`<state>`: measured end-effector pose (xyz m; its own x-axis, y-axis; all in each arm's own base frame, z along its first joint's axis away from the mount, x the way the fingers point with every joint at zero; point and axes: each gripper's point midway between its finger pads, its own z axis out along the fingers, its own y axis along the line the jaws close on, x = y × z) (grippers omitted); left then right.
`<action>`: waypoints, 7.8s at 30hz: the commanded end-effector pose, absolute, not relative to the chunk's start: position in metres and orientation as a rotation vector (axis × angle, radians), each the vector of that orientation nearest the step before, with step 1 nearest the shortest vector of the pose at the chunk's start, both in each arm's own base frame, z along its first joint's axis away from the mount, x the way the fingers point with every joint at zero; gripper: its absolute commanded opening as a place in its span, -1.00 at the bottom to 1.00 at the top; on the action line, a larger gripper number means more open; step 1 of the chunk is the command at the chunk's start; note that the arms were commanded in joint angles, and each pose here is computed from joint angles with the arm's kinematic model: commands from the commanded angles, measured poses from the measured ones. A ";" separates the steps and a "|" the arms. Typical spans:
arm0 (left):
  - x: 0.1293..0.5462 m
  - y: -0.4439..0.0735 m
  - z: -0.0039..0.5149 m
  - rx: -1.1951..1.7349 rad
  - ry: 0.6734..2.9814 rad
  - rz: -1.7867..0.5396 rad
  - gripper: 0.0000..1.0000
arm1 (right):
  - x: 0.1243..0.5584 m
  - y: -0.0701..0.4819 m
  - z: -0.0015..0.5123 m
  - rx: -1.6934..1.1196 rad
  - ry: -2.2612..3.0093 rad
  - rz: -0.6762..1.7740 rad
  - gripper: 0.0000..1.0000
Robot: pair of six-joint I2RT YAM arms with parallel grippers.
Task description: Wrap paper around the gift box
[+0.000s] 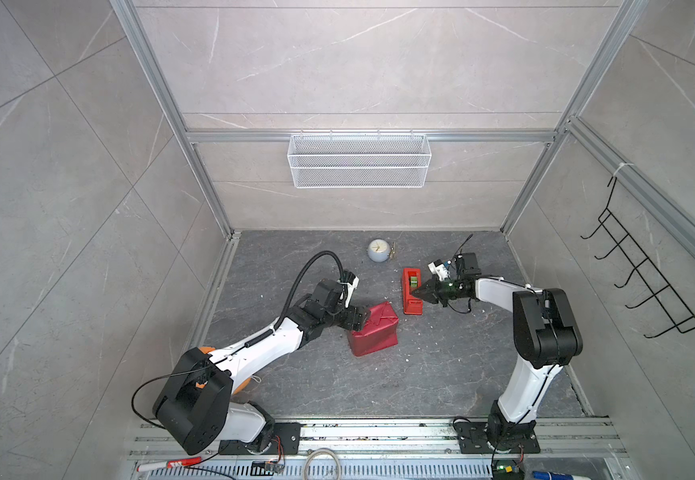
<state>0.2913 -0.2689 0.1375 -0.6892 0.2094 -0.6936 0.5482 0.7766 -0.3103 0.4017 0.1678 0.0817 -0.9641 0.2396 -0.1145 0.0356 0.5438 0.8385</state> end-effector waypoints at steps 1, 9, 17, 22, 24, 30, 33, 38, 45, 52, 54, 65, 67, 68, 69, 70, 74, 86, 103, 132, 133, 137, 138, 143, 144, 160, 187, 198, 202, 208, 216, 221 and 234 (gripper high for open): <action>0.278 -0.259 0.121 0.593 2.378 -0.628 0.58 | 0.407 0.173 0.111 0.210 2.470 1.477 -1.00; 0.278 -0.258 0.122 0.593 2.374 -0.627 0.58 | 0.421 0.176 0.151 0.221 2.371 1.538 -1.00; 0.278 -0.259 0.124 0.593 2.368 -0.626 0.58 | 0.429 0.174 0.150 0.260 2.383 1.510 -1.00; 0.278 -0.258 0.122 0.597 2.375 -0.623 0.58 | 0.436 0.173 0.156 0.263 2.372 1.507 -1.00; 0.278 -0.258 0.122 0.597 2.374 -0.621 0.58 | 0.443 0.173 0.172 0.249 2.347 1.496 -1.00; 0.279 -0.259 0.122 0.593 2.374 -0.622 0.57 | 0.450 0.171 0.185 0.254 2.331 1.470 -1.00; 0.279 -0.259 0.121 0.597 2.374 -0.620 0.57 | 0.448 0.171 0.179 0.262 2.342 1.474 -1.00; 0.280 -0.258 0.120 0.602 2.375 -0.612 0.57 | 0.443 0.171 0.195 0.244 2.314 1.476 -1.00; 0.279 -0.258 0.120 0.599 2.377 -0.612 0.57 | 0.430 0.171 0.212 0.230 2.290 1.461 -1.00; 0.280 -0.258 0.120 0.606 2.376 -0.608 0.57 | 0.408 0.173 0.178 0.271 2.342 1.467 -1.00; 0.280 -0.258 0.119 0.607 2.377 -0.605 0.57 | 0.399 0.174 0.173 0.278 2.349 1.467 -1.00; 0.280 -0.258 0.116 0.609 2.384 -0.604 0.57 | 0.351 0.179 0.149 0.315 2.389 1.470 -1.00; 0.280 -0.258 0.116 0.608 2.386 -0.602 0.57 | 0.344 0.180 0.146 0.314 2.395 1.471 -1.00; 0.280 -0.258 0.116 0.608 2.385 -0.601 0.57 | 0.342 0.180 0.144 0.317 2.399 1.470 -1.00; 0.280 -0.258 0.116 0.611 2.384 -0.601 0.57 | 0.341 0.180 0.143 0.319 2.402 1.469 -1.00; 0.280 -0.258 0.115 0.608 2.386 -0.600 0.57 | 0.339 0.181 0.141 0.321 2.406 1.469 -1.00; 0.280 -0.258 0.115 0.606 2.386 -0.602 0.57 | 0.333 0.180 0.134 0.333 2.418 1.464 -1.00; 0.281 -0.259 0.114 0.608 2.388 -0.601 0.57 | 0.314 0.181 0.101 0.373 2.473 1.460 -1.00; 0.282 -0.260 0.113 0.608 2.391 -0.604 0.57 | 0.302 0.178 0.081 0.384 2.528 1.416 -1.00; 0.281 -0.259 0.113 0.616 2.388 -0.596 0.57 | 0.304 0.157 0.006 0.392 2.727 1.124 -1.00; 0.281 -0.259 0.113 0.617 2.388 -0.596 0.57 | 0.304 0.156 0.006 0.380 2.733 1.110 -1.00; 0.281 -0.259 0.113 0.616 2.388 -0.597 0.57 | 0.305 0.149 0.005 0.346 2.758 1.033 -1.00; 0.281 -0.259 0.112 0.615 2.389 -0.596 0.57 | 0.305 0.148 0.003 0.340 2.768 1.014 -1.00; 0.281 -0.259 0.112 0.618 2.389 -0.594 0.57 | 0.307 0.148 0.004 0.317 2.777 1.002 -1.00; 0.281 -0.258 0.112 0.616 2.389 -0.592 0.58 | 0.308 0.147 0.005 0.309 2.778 0.994 -1.00; 0.280 -0.259 0.108 0.615 2.398 -0.595 0.58 | 0.291 0.161 0.096 0.187 2.580 1.122 -1.00; 0.280 -0.256 0.109 0.618 2.394 -0.580 0.57 | 0.264 0.319 0.179 -0.039 2.290 1.129 -1.00; 0.280 -0.256 0.107 0.616 2.396 -0.579 0.57 | 0.260 0.323 0.174 -0.129 2.313 1.068 -1.00; 0.279 -0.256 0.107 0.616 2.396 -0.580 0.57 | 0.260 0.322 0.172 -0.176 2.316 1.022 -1.00; 0.279 -0.255 0.107 0.615 2.396 -0.578 0.58 | 0.261 0.319 0.170 -0.212 2.315 0.972 -1.00; 0.280 -0.255 0.107 0.613 2.396 -0.579 0.57 | 0.261 0.318 0.166 -0.231 2.321 0.953 -1.00; 0.280 -0.255 0.106 0.613 2.396 -0.576 0.57 | 0.262 0.318 0.163 -0.237 2.325 0.936 -1.00; 0.279 -0.255 0.106 0.611 2.394 -0.579 0.57 | 0.264 0.312 0.154 -0.308 2.327 0.846 -1.00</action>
